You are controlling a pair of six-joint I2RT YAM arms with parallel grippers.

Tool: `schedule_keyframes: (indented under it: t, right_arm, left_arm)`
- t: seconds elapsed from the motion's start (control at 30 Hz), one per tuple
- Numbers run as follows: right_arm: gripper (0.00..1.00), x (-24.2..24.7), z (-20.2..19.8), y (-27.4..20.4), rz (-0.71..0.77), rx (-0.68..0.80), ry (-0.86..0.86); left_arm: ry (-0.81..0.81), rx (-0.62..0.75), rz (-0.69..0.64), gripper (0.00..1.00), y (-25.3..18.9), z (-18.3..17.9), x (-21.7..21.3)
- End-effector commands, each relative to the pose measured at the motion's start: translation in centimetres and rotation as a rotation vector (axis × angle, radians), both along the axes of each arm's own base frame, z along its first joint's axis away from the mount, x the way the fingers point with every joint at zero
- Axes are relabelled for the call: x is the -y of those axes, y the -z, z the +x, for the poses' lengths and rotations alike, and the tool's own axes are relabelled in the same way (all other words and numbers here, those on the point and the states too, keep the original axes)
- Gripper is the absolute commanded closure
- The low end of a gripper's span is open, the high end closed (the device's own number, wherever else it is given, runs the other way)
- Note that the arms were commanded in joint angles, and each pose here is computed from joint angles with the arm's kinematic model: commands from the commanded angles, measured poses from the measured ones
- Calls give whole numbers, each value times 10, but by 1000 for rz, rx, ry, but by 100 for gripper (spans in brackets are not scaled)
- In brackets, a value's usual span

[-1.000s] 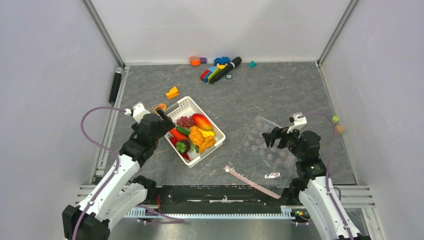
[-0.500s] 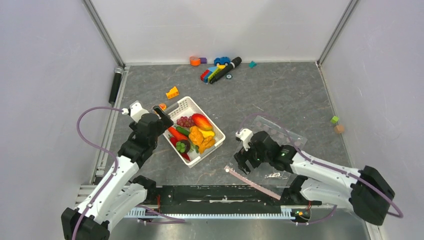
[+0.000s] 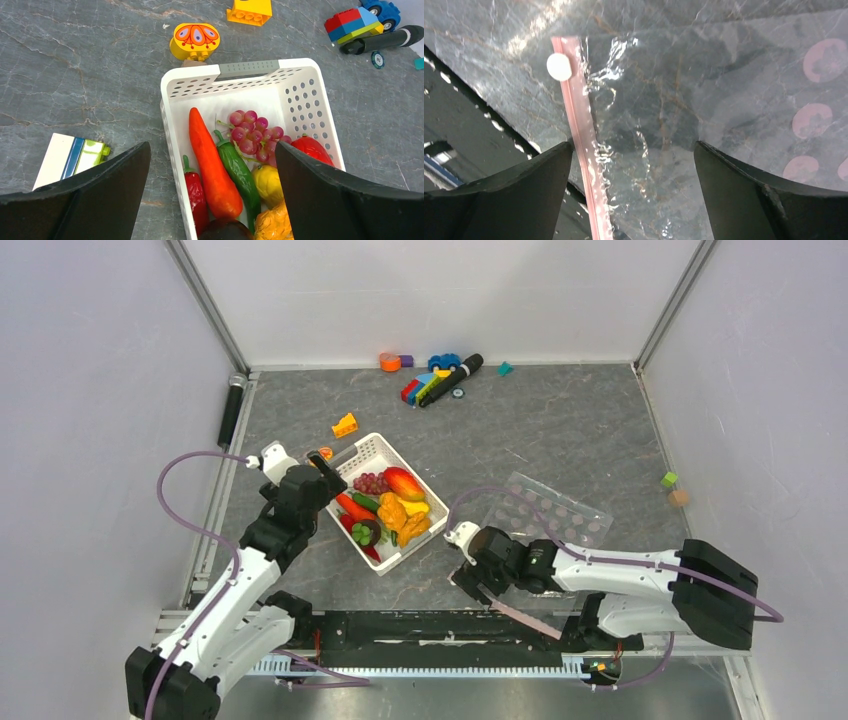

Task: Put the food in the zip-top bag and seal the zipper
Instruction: Pick up the zipper food storage bag at the center of the board.

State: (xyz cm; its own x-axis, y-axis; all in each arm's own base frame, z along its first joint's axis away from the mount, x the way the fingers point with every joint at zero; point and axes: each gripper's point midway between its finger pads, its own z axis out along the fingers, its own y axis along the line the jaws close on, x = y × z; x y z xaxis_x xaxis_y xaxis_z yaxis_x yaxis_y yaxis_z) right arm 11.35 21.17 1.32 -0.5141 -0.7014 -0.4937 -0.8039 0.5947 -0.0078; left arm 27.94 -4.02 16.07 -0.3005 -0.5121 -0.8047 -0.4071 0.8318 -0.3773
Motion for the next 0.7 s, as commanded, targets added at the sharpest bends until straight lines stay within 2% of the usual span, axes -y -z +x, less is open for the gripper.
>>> schedule_keyframes:
  t: [0.0, 0.2, 0.4, 0.5, 0.57, 0.67]
  right_arm:
    - [2, 8, 16, 10, -63, 58, 86]
    - [27, 16, 31, 15, -35, 54, 187]
    - [70, 21, 52, 20, 53, 37, 291]
    - [85, 19, 64, 16, 98, 44, 331]
    - [91, 14, 75, 8, 144, 76, 349]
    - [99, 6, 96, -15, 241, 144, 390]
  left_arm:
    - [-12, 32, 26, 0, -8, 6, -3]
    - [-10, 35, 28, 0, -10, 6, -3]
    - [12, 41, 20, 0, -12, 5, 0]
    - [39, 53, 19, 0, -17, 6, 3]
    - [79, 71, 7, 0, -20, 7, 10]
    - [287, 126, -42, 0, -30, 8, 45]
